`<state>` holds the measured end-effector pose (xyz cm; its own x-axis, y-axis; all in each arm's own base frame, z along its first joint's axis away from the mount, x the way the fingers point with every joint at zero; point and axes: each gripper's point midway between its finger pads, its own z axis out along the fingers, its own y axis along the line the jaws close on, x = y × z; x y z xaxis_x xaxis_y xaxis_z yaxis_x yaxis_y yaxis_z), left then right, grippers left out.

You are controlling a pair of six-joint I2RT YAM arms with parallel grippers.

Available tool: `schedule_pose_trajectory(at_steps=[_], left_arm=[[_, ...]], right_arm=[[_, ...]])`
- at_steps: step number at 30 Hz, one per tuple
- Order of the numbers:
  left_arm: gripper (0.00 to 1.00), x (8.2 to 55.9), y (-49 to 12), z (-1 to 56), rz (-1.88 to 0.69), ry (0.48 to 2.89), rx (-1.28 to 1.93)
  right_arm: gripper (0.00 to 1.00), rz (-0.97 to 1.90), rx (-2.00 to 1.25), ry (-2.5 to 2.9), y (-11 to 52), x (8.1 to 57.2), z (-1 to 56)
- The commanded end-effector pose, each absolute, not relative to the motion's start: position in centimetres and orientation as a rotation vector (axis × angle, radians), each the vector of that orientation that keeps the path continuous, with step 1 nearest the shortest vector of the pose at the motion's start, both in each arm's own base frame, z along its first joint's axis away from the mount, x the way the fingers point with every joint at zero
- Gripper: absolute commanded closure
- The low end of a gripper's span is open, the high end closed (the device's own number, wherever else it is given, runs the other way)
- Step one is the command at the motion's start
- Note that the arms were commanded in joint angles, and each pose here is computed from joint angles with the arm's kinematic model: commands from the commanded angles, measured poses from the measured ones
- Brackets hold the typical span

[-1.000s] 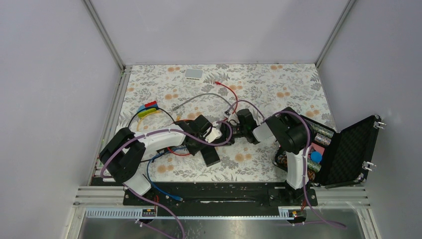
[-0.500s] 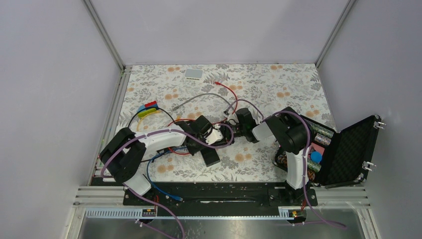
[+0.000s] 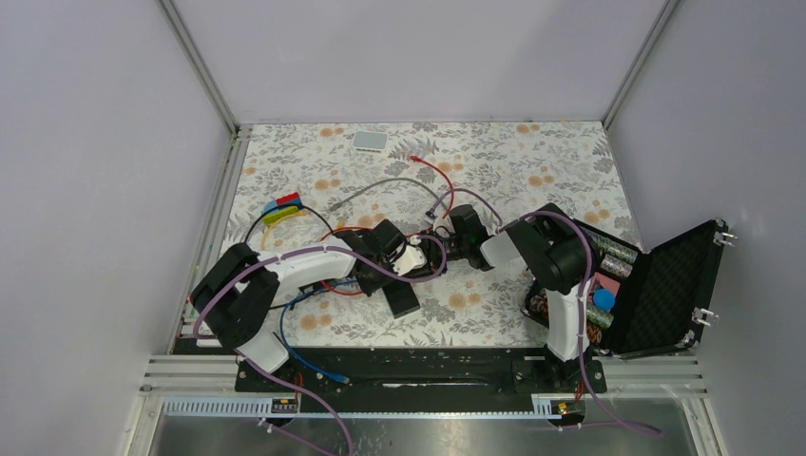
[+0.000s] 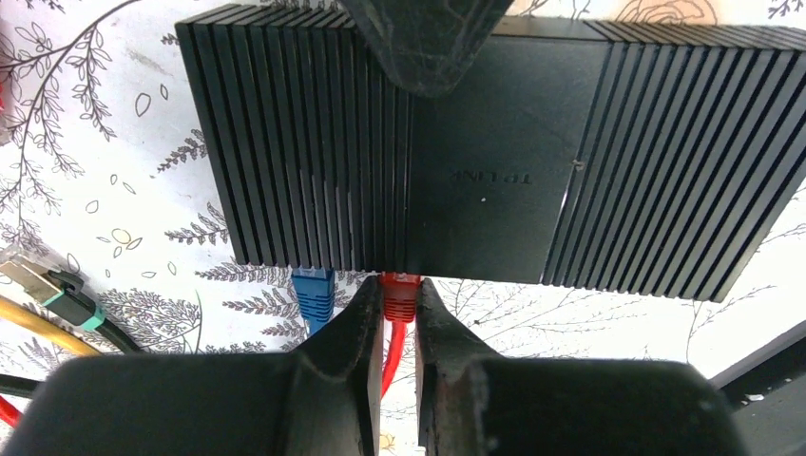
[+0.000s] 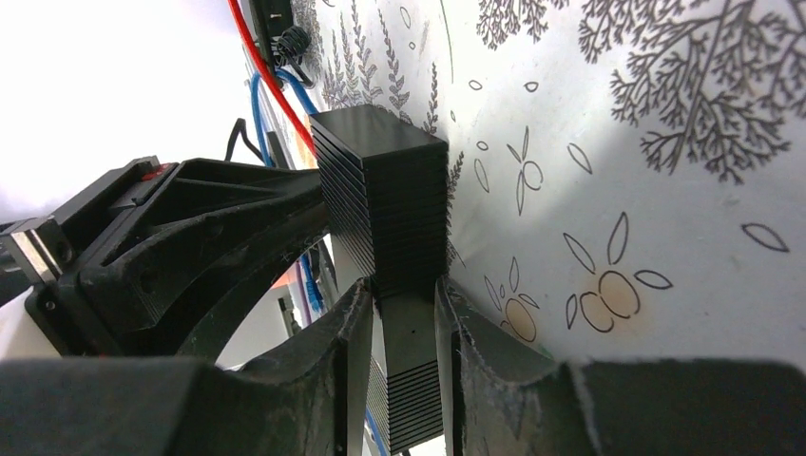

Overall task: Insert the plug into the switch port
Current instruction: Insert the connector into the switch port.

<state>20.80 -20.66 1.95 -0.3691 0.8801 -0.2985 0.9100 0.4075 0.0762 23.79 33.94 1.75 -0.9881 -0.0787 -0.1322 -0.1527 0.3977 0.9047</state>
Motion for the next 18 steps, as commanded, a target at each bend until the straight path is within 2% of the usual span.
schedule_pose_trajectory(at_steps=[1, 9, 18], left_arm=[[1.0, 26.6, -36.4, 12.7, -0.644, 1.759, 1.247], [1.0, 28.5, -36.8, 13.8, -0.581, 1.711, 1.179], [1.0, 27.0, -38.7, 16.7, -0.587, 1.43, 1.356]], right_arm=[[0.66, 1.642, -0.294, 2.727, 36.2, 18.2, -1.7], [0.66, 1.658, -0.258, 2.739, 36.1, 17.4, -2.0], [0.66, 1.607, -0.287, 2.768, 35.8, 17.2, -2.1]])
